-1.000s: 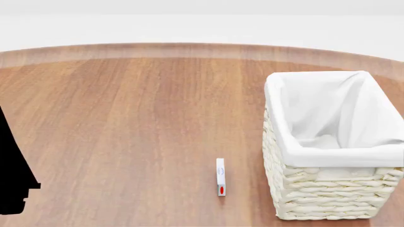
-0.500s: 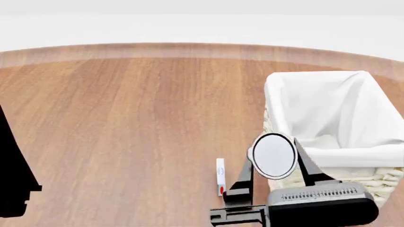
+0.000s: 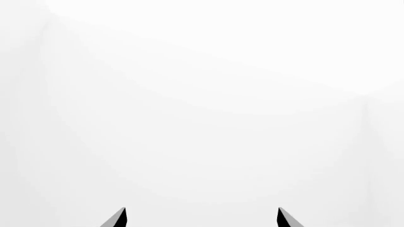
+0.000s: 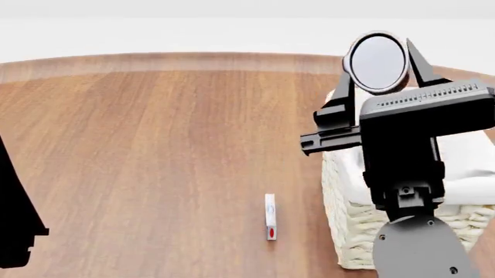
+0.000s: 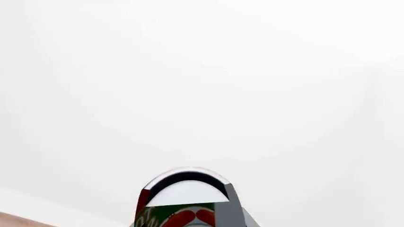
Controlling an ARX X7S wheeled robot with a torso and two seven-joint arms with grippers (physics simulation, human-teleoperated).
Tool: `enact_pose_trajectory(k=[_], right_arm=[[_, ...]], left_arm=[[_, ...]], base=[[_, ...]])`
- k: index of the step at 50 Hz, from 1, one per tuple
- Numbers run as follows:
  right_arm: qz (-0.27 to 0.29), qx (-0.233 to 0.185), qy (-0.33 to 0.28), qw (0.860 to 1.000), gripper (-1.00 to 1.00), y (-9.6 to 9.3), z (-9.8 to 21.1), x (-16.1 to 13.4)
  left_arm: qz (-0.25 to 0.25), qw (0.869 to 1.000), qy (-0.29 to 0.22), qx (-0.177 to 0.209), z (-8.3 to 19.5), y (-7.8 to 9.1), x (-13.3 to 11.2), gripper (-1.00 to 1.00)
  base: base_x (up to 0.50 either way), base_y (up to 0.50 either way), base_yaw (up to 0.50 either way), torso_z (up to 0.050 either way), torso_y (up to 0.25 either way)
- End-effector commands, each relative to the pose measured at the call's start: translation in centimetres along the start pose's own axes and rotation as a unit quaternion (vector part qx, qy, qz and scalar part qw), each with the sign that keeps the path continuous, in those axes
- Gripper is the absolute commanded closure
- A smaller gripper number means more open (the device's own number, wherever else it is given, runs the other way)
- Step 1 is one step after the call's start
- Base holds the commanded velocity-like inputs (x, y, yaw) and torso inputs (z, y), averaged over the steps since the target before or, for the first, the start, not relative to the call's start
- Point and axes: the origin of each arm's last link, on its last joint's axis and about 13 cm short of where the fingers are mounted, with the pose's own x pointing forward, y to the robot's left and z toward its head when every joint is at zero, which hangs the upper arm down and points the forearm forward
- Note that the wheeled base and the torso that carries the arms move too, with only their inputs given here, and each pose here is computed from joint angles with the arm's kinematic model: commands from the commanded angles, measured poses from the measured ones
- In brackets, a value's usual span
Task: Pick up the tomato sauce, and put it in the basket.
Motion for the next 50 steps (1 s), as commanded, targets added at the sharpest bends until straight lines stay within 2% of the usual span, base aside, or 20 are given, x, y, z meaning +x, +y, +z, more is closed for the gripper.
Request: enact_pose_trajectory(k=[1,5,11,18,20,22,23,26,32,33,37,41,43,44,46,47,48,50], right_arm=[[-0.038,-0.032,-0.004,0.999,1.00,-3.5,0.1,4.2],[-0.046,-0.029,0.010,0.998,1.00,-4.3,-0.3,5.5],[-0.040,-0.015,0.029,0.999,1.00,-4.6,-1.0,6.7],[-0.032,0.048,0.074,0.996,1.00,-4.2,-3.1,7.6],[-0.020,0.074,0.106,0.991,1.00,-4.5,-3.7,8.3],[-0.033,0.091,0.117,0.988,1.00,-4.8,-4.1,8.7],[-0.027,0.115,0.132,0.984,1.00,-4.9,-4.5,8.9],[-0.032,0.119,0.163,0.979,1.00,-4.9,-5.5,8.9],[-0.052,0.173,0.212,0.960,1.00,-5.0,-6.3,9.1],[-0.058,0.157,0.220,0.961,1.00,-5.2,-6.2,9.2],[-0.062,0.162,0.225,0.959,1.00,-5.3,-5.9,9.4],[-0.058,0.182,0.245,0.951,1.00,-5.3,-6.2,9.1],[-0.067,0.159,0.249,0.953,1.00,-5.3,-6.3,9.0],[-0.071,0.173,0.251,0.950,1.00,-5.3,-6.3,8.9],[-0.062,0.179,0.255,0.948,1.00,-5.2,-6.4,8.8],[-0.059,0.168,0.259,0.949,1.00,-5.2,-6.5,8.7],[-0.052,0.181,0.259,0.947,1.00,-5.1,-6.5,8.7],[-0.044,0.179,0.269,0.945,1.00,-4.9,-6.8,8.4]], left_arm=[[-0.001,1.000,-0.002,0.002,0.2,0.0,-0.1,-1.00],[-0.004,1.000,0.000,0.001,0.2,0.0,-0.2,-1.00],[-0.008,1.000,-0.003,-0.004,0.4,-0.1,-0.1,-1.00],[-0.004,1.000,0.001,0.001,0.2,0.1,-0.2,-1.00],[-0.006,1.000,0.000,0.002,0.3,0.0,-0.2,-1.00],[-0.006,1.000,0.000,0.002,0.3,0.0,-0.2,-1.00],[-0.006,1.000,0.001,0.003,0.2,0.0,-0.3,-1.00],[-0.005,1.000,0.003,0.002,0.3,0.0,-0.4,-1.00],[-0.003,1.000,0.000,0.006,0.4,0.1,-0.2,-1.00],[-0.002,1.000,-0.001,0.007,0.3,0.2,-0.3,-1.00],[-0.003,1.000,0.003,0.005,0.3,0.1,-0.4,-1.00],[-0.003,1.000,0.003,0.005,0.2,0.1,-0.4,-1.00],[-0.003,1.000,0.003,0.005,0.2,0.1,-0.4,-1.00],[-0.003,1.000,0.005,0.005,0.1,0.1,-0.4,-1.00],[-0.004,1.000,0.005,0.005,0.1,0.1,-0.4,-1.00],[-0.003,1.000,0.004,0.004,0.1,0.1,-0.4,-1.00],[-0.003,1.000,0.004,0.004,0.1,0.1,-0.4,-1.00],[-0.002,1.000,0.004,0.003,0.1,0.1,-0.5,-1.00]], base=[[0.00,0.00,0.00,0.000,0.000],[0.00,0.00,0.00,0.000,0.000],[0.00,0.00,0.00,0.000,0.000],[0.00,0.00,0.00,0.000,0.000],[0.00,0.00,0.00,0.000,0.000],[0.00,0.00,0.00,0.000,0.000],[0.00,0.00,0.00,0.000,0.000],[0.00,0.00,0.00,0.000,0.000],[0.00,0.00,0.00,0.000,0.000],[0.00,0.00,0.00,0.000,0.000],[0.00,0.00,0.00,0.000,0.000],[0.00,0.00,0.00,0.000,0.000],[0.00,0.00,0.00,0.000,0.000],[0.00,0.00,0.00,0.000,0.000],[0.00,0.00,0.00,0.000,0.000],[0.00,0.00,0.00,0.000,0.000],[0.00,0.00,0.00,0.000,0.000],[0.00,0.00,0.00,0.000,0.000]])
